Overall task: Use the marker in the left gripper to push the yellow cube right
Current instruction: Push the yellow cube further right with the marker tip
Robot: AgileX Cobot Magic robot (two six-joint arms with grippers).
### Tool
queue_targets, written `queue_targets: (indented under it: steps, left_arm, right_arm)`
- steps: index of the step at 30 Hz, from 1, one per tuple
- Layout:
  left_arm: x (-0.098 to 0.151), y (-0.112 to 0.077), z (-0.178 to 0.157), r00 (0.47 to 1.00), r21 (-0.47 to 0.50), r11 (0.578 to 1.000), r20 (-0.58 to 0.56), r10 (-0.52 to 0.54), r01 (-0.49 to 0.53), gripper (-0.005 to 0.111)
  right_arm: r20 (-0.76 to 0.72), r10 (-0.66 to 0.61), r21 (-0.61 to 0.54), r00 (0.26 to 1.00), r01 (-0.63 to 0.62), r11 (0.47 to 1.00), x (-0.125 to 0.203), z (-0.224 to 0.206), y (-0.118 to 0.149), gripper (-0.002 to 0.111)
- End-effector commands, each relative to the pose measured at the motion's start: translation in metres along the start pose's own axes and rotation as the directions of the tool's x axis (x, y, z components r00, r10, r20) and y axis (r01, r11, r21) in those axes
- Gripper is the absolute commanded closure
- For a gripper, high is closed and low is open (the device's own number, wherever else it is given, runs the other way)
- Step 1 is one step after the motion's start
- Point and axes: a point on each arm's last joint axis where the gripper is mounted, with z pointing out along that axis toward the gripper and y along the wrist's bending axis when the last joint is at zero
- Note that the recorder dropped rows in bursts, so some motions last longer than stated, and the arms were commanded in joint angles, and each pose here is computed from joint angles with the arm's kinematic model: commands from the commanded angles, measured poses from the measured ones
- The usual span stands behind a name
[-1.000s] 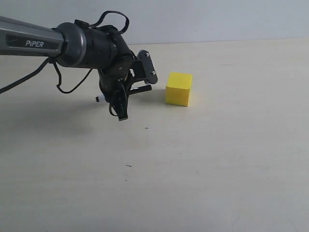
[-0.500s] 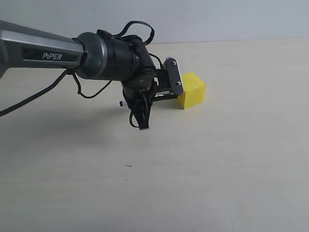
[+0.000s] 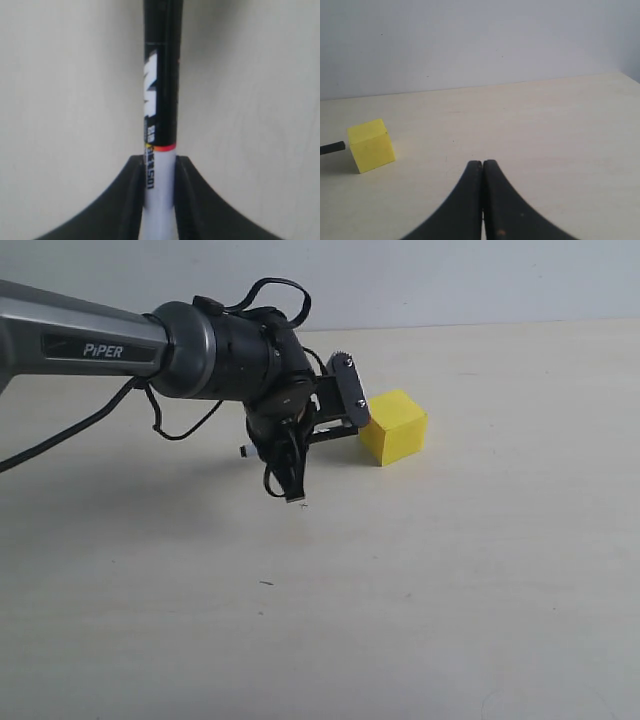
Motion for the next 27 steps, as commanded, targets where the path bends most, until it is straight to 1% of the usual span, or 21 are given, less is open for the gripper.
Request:
queue_targets:
  steps: [1, 4, 8, 12, 15, 19, 21, 27]
  left_arm:
    - [-0.016, 0.007, 0.000, 0.996, -0.021, 0.998, 0.077, -0.051, 0.053, 0.107]
    - [-0.016, 0.009, 0.001, 0.996, -0.017, 0.997, 0.053, -0.072, 0.073, 0.107]
    - [-0.011, 0.007, 0.001, 0.997, -0.007, 0.997, -0.008, -0.073, 0.073, 0.107]
    - [-0.007, 0.007, 0.001, 0.997, -0.005, 0.998, -0.044, -0.069, 0.069, 0.107]
    - [-0.009, 0.006, 0.002, 0.997, -0.006, 0.997, -0.027, -0.077, 0.076, 0.107]
    - [-0.018, 0.003, 0.011, 0.994, -0.007, 0.997, 0.070, -0.079, 0.080, 0.107]
    - [-0.022, 0.002, 0.016, 0.992, -0.006, 0.996, 0.096, -0.086, 0.087, 0.107]
    - [-0.019, 0.001, 0.021, 0.996, -0.003, 0.996, 0.036, -0.084, 0.084, 0.107]
  right_arm:
    - [0.014, 0.000, 0.004, 1.000, 0.000, 1.000, 0.000, 0.000, 0.000, 0.108]
    - [0.014, 0.000, 0.004, 1.000, 0.000, 1.000, 0.000, 0.000, 0.000, 0.108]
    - [0.014, -0.002, 0.004, 1.000, 0.002, 1.000, 0.000, 0.000, 0.000, 0.108]
    - [0.014, -0.002, 0.004, 1.000, 0.002, 1.000, 0.000, 0.000, 0.000, 0.108]
    - [0.014, -0.002, 0.004, 1.000, 0.002, 1.000, 0.000, 0.000, 0.000, 0.108]
    - [0.014, -0.002, 0.004, 1.000, 0.002, 1.000, 0.000, 0.000, 0.000, 0.108]
    - [0.014, -0.002, 0.004, 1.000, 0.002, 1.000, 0.000, 0.000, 0.000, 0.108]
    - [0.014, -0.002, 0.004, 1.000, 0.002, 1.000, 0.000, 0.000, 0.000, 0.108]
